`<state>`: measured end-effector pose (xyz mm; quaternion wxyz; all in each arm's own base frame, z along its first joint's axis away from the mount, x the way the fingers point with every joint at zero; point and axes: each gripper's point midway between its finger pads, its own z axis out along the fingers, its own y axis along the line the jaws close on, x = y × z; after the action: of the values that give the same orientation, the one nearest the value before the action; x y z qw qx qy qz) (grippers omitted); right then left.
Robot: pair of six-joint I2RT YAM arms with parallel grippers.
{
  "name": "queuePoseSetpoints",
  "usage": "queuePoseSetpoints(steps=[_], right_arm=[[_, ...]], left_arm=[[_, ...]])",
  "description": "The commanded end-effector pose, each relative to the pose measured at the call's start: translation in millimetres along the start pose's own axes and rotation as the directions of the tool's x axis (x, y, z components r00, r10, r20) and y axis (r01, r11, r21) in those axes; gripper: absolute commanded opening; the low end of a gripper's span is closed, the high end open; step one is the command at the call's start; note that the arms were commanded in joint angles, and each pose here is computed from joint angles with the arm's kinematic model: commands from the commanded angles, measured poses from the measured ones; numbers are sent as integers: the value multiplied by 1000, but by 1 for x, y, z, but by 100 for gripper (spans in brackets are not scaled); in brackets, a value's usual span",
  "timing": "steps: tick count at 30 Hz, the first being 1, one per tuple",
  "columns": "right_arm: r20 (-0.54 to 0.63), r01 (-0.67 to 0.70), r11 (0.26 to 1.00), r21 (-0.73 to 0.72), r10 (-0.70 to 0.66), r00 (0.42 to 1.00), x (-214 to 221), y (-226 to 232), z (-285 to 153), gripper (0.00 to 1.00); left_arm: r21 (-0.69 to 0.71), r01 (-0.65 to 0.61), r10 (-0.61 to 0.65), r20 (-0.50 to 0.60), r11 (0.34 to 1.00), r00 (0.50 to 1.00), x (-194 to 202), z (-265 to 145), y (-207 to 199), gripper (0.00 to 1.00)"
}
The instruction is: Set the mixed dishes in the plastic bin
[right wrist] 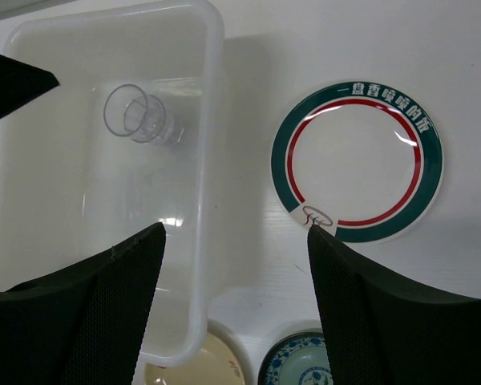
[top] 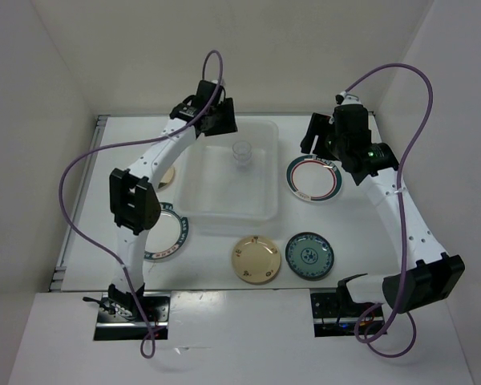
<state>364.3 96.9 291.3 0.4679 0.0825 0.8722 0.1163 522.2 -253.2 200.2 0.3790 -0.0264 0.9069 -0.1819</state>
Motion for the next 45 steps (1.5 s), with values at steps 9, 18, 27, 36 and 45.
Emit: queuePoseSetpoints(steps=[9, 18, 27, 36, 45], right_arm=[[36, -1, 1000, -28, 2, 999, 3, -1, -11, 77], [11, 1, 999, -37, -1, 1000, 10, 0, -6, 77], [25, 9, 1000, -2, -9, 1000, 7, -6, -6, 77], [9, 11, 1000, 5, -11, 1000, 9, -7, -1, 77], [3, 21, 1000, 17, -21, 1000, 9, -9, 3, 77]], left_arm=[[-333, 439, -346, 303, 835, 888, -20, -132, 263, 68], [-333, 613, -536, 300, 717, 789, 48, -132, 346, 72], [-353, 686, -640, 255, 636, 725, 97, -94, 364, 75], [-341, 725, -695, 227, 599, 682, 124, -71, 368, 78], [-304, 761, -733, 226, 573, 642, 138, -56, 368, 45]])
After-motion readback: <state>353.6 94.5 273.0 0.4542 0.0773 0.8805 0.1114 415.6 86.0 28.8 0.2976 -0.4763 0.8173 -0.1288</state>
